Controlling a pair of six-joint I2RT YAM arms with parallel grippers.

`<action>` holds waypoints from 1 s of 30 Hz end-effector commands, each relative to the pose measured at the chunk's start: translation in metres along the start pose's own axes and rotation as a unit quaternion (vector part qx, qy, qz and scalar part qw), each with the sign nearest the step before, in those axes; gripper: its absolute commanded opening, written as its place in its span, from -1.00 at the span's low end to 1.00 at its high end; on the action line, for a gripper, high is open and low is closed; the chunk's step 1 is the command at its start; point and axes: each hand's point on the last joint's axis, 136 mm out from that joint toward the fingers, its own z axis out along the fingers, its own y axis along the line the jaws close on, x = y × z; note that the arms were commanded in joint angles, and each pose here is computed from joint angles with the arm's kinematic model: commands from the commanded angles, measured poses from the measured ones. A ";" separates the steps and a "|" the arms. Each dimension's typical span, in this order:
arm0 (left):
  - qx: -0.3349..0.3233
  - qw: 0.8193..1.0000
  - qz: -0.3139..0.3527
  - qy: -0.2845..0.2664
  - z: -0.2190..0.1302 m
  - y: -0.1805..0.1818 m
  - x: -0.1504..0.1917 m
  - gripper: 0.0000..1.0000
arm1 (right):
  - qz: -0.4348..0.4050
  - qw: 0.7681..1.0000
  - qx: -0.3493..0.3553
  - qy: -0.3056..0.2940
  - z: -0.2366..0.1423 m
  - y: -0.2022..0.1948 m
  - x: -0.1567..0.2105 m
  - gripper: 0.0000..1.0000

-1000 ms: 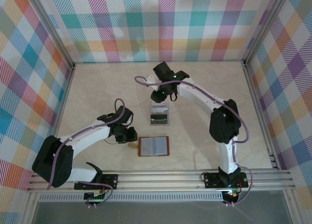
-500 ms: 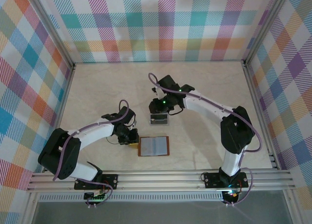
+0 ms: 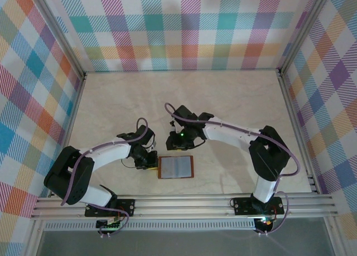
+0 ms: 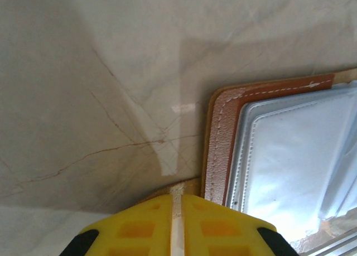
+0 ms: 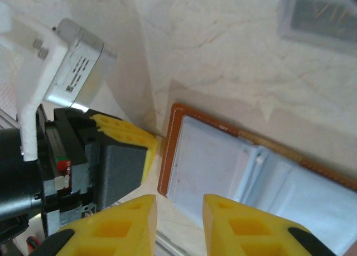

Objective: Take the credit cards out of the card holder

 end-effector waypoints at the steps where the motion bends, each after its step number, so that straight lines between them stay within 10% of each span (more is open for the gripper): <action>1: -0.002 1.000 0.000 0.015 0.006 0.003 0.009 -0.74 | 0.025 1.000 0.010 0.007 0.007 0.004 0.011 -0.46; 30: -0.001 1.000 -0.004 0.021 0.009 0.006 0.015 -0.78 | 0.065 0.993 0.087 0.046 0.086 -0.011 0.049 -0.74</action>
